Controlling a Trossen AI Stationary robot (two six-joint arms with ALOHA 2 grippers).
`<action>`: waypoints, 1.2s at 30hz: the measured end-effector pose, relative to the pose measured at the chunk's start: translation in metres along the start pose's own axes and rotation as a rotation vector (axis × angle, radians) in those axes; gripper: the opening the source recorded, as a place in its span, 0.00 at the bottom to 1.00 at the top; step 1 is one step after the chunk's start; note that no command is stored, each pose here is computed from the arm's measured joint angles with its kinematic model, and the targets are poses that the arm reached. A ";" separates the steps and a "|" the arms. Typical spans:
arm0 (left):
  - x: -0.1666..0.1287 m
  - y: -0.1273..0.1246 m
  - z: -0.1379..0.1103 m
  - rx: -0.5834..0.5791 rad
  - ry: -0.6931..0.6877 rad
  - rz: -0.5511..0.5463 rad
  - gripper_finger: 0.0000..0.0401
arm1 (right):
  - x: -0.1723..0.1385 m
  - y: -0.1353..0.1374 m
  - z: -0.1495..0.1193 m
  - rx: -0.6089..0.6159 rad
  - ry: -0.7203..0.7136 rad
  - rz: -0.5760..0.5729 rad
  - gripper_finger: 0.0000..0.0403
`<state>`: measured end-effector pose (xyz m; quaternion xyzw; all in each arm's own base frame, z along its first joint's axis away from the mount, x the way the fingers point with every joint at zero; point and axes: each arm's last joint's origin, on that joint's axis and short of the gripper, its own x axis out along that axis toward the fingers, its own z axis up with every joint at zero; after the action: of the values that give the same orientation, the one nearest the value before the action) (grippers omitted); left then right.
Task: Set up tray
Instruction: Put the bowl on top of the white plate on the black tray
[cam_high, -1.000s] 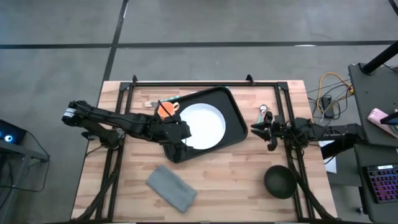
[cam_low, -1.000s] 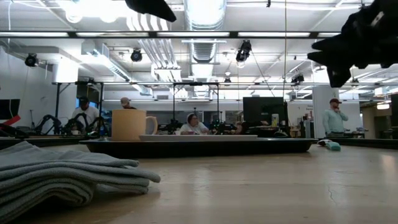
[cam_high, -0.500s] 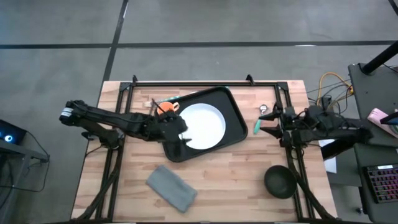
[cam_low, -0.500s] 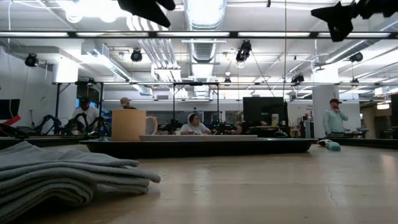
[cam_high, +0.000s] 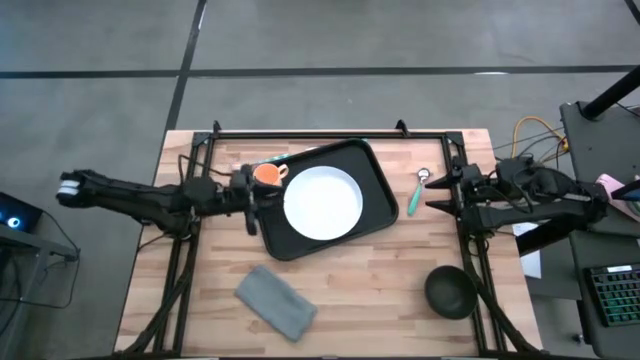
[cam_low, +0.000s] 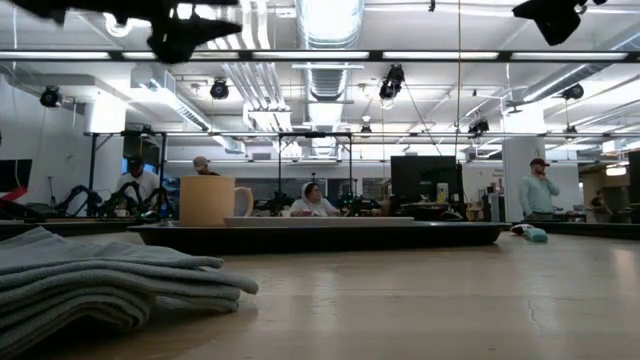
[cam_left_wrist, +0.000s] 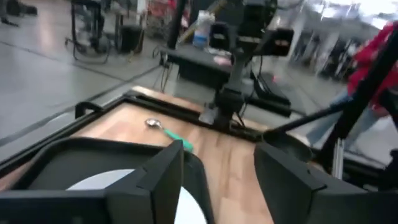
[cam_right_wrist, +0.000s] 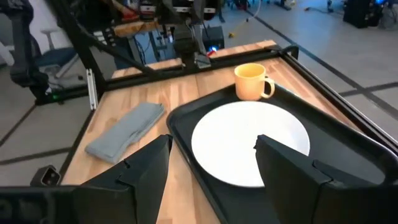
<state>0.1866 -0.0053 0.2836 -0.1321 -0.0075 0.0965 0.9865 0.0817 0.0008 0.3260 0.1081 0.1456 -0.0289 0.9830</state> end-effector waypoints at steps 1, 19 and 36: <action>-0.003 0.008 -0.005 -0.005 -0.022 0.006 0.41 | 0.000 0.000 0.002 -0.005 0.009 -0.002 0.56; -0.049 0.047 -0.041 0.188 -0.156 0.007 0.01 | 0.016 0.006 0.023 -0.008 0.091 -0.022 0.56; -0.073 0.059 -0.078 0.158 -0.214 -0.003 0.01 | 0.061 0.019 0.051 0.058 0.229 0.044 0.56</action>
<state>0.1071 0.0160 0.1936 -0.0428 -0.1052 0.1089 0.9875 0.1556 0.0063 0.3593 0.1421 0.2538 0.0013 0.9568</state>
